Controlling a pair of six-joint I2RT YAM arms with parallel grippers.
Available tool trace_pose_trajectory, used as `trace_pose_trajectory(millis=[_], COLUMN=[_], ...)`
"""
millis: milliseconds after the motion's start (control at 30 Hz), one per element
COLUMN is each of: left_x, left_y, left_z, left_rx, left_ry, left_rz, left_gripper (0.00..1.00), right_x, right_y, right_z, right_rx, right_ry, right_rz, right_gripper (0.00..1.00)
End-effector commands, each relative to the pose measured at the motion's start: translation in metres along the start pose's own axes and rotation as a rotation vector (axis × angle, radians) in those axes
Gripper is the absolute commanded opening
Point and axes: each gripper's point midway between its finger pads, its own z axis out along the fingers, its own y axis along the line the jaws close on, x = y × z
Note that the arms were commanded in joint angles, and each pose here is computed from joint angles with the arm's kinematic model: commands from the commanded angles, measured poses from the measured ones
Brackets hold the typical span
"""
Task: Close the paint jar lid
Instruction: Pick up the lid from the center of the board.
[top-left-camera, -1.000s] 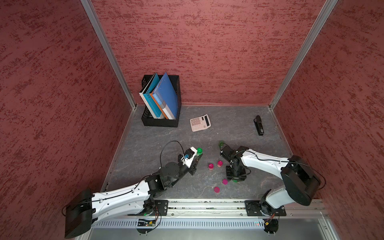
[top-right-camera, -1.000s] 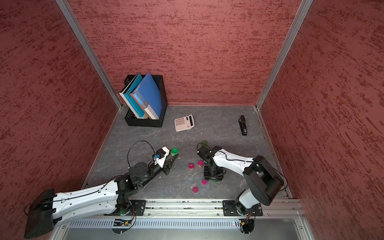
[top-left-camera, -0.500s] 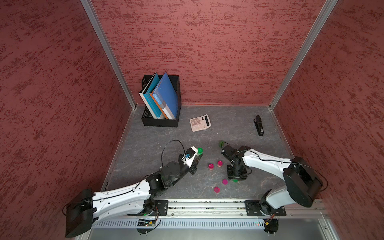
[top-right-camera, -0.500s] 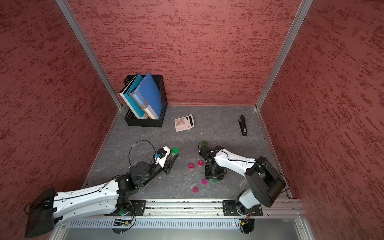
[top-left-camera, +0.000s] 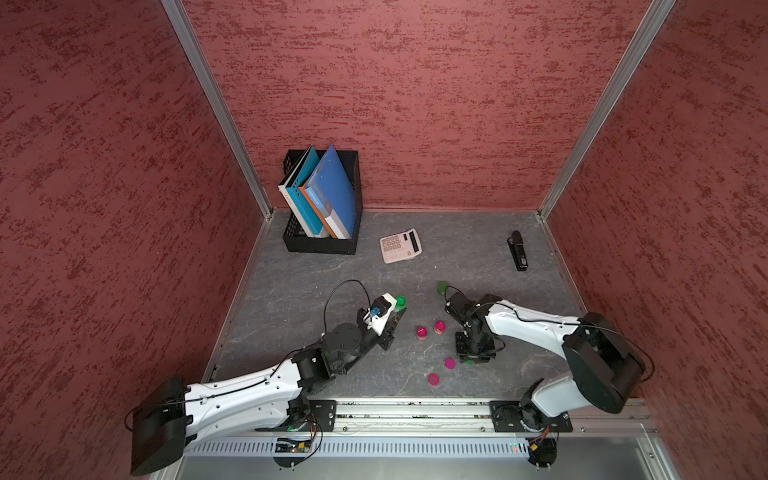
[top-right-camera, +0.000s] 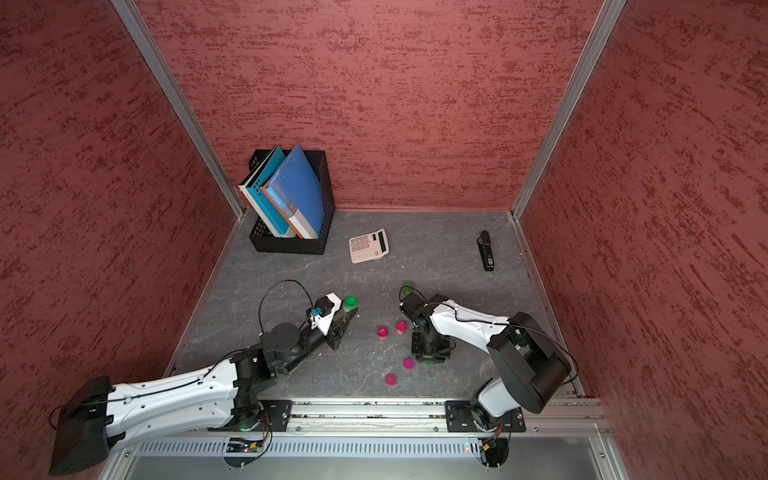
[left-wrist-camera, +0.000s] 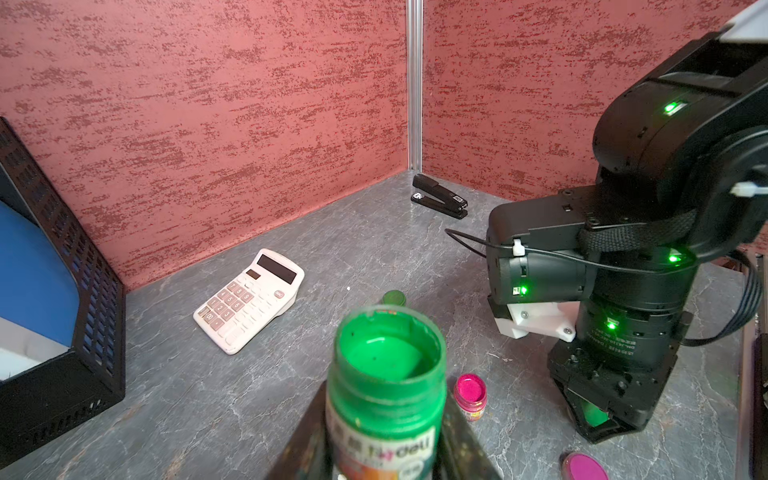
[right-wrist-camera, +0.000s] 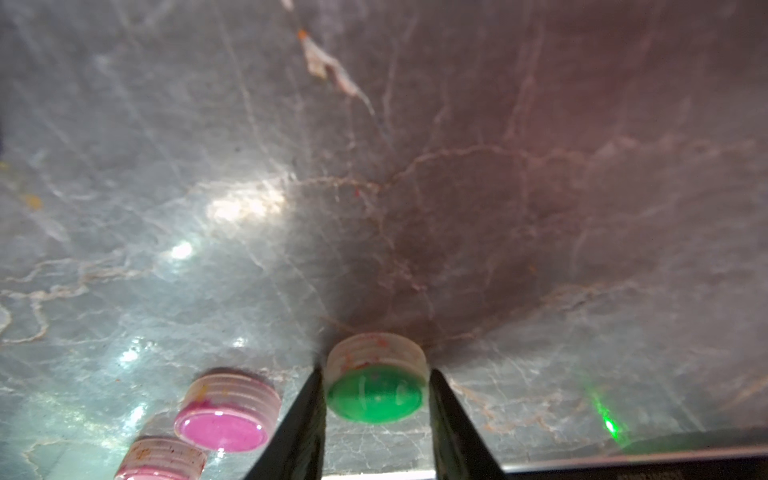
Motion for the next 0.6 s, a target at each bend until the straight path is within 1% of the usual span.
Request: trace_pose_trajectory(millis=[0, 100, 200, 300, 367, 500, 567], left_x=[-0.017, -0.016, -0.013, -0.005, 0.001, 0.004, 0.0], left_y=[-0.001, -0.001, -0.001, -0.002, -0.007, -0.015, -0.016], left_z=[0.0, 0.0, -0.001, -0.002, -0.003, -0.006, -0.009], left_rx=[0.005, 0.006, 0.007, 0.018, 0.044, 0.097, 0.109], left_ry=[-0.036, -0.035, -0.034, -0.033, -0.029, -0.031, -0.044], left_rz=[-0.027, -0.029, -0.026, -0.021, -0.015, -0.015, -0.018], left_gripper=[0.24, 0.24, 0.24, 0.24, 0.24, 0.24, 0.24], right_x=[-0.004, -0.006, -0.01, -0.013, -0.011, -0.006, -0.004], right_y=[0.001, 0.004, 0.009, 0.017, 0.029, 0.067, 0.081], right_z=[0.002, -0.007, -0.032, -0.075, -0.102, -0.166, -0.196], right_rx=[-0.007, -0.017, -0.027, -0.066, -0.122, -0.311, -0.379], right_ry=[-0.01, -0.019, -0.051, -0.101, -0.108, -0.13, -0.147], right_rz=[-0.006, -0.012, -0.034, -0.077, -0.12, -0.236, -0.287], right_gripper=[0.33, 0.3, 0.29, 0.29, 0.29, 0.29, 0.29])
